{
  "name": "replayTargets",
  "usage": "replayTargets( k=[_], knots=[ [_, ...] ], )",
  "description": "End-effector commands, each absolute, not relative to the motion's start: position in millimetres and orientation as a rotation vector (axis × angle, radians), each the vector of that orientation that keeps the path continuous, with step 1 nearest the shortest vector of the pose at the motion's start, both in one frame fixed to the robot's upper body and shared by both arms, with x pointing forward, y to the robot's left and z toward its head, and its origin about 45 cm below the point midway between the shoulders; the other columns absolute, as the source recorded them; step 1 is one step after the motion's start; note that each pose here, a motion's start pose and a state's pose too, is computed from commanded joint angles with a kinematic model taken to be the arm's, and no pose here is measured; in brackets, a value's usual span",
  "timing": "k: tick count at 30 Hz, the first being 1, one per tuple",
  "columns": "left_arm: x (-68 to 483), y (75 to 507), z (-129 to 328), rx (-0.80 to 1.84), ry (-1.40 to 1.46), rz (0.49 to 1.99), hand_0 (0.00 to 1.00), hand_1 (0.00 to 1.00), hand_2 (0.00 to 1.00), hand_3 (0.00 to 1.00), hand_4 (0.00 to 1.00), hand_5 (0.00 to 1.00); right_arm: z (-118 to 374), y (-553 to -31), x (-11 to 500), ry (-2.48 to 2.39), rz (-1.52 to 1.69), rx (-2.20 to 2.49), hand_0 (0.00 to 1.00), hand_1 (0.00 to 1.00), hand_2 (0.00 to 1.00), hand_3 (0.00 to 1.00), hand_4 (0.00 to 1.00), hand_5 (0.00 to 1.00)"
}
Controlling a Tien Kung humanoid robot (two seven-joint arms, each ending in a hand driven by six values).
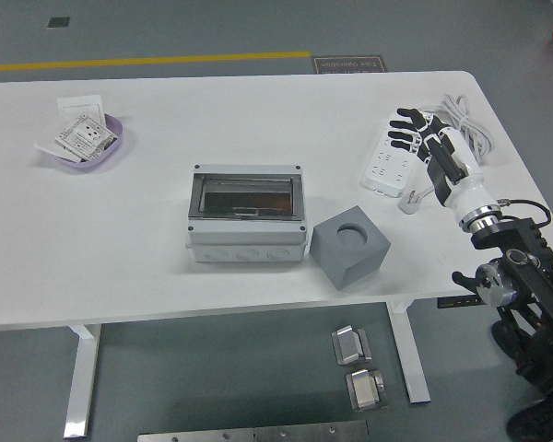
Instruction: Pick up the cylinder from the cube,place it in the box,flap close box
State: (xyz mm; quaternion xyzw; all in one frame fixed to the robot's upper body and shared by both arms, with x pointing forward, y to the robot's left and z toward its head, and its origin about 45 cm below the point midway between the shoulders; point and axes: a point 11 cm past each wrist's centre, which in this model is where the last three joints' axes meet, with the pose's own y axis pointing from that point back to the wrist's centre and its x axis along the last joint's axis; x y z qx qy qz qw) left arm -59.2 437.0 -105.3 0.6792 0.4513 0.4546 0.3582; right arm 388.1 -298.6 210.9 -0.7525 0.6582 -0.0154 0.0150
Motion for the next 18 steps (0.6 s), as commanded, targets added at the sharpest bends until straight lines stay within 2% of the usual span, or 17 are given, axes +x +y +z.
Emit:
replayTargets(
  k=[18],
  knots=[
    [-58, 434, -107, 1.739, 1.169, 1.183, 0.722, 0.722, 0.686, 0.792, 0.763, 0.458, 222, -304, 392, 2.057, -0.097, -2.268, 0.743, 0.697, 0.713, 0.746, 0.982, 0.768]
  ],
)
